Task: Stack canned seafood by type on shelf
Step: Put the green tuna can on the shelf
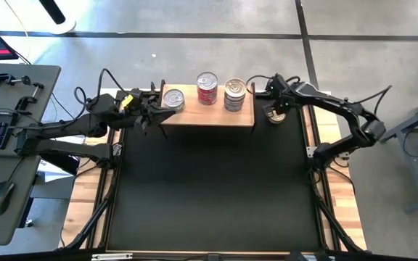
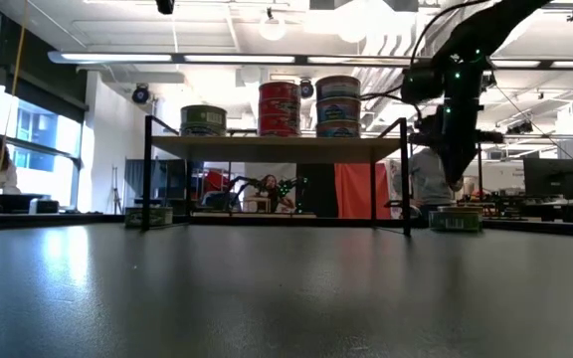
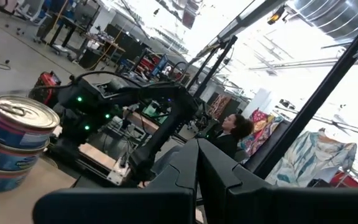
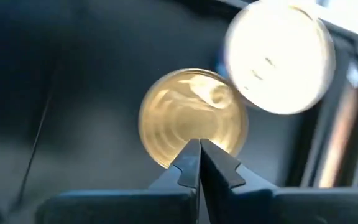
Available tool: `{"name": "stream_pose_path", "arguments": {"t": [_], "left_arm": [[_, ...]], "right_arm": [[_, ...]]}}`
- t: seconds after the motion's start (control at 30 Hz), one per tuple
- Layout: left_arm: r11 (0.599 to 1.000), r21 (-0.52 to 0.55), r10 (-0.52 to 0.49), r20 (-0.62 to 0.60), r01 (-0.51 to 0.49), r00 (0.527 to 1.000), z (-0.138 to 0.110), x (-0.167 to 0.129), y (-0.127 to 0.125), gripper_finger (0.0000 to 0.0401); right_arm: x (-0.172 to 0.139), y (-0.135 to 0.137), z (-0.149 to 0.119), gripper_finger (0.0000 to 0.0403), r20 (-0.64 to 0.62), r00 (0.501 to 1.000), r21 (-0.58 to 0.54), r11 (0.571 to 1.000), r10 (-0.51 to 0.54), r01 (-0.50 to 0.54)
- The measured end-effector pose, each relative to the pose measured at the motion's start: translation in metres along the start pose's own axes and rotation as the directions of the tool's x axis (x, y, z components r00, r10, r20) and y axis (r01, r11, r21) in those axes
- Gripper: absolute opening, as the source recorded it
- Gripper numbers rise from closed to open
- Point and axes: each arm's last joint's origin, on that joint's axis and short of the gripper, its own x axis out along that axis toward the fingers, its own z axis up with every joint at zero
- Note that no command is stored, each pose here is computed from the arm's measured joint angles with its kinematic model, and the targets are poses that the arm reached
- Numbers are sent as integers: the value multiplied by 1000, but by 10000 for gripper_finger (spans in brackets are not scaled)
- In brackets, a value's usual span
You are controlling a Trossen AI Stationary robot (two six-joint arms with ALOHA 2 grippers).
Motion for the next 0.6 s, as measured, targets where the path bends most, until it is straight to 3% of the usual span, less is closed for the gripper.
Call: {"name": "stream_pose_path", "arguments": {"t": [0.07, 0.2, 0.4, 0.6], "left_arm": [[1000, 5, 9, 4, -9, 1000, 0, 0, 0, 0], [1000, 9, 14, 8, -14, 1000, 0, 0, 1, 0], [999, 42, 31, 20, -32, 999, 0, 0, 1, 0], [997, 51, 48, 40, -50, 998, 1, 0, 1, 0]], "right_arm": [[1, -1, 3, 0, -18, 998, -165, 984, 64, -66], [5, -2, 0, 0, -85, 989, -416, 897, 123, -148], [20, 1, -3, 0, -182, 979, -518, 838, 88, -172], [42, 5, 2, 0, -169, 986, -554, 827, 1, -96]]}}
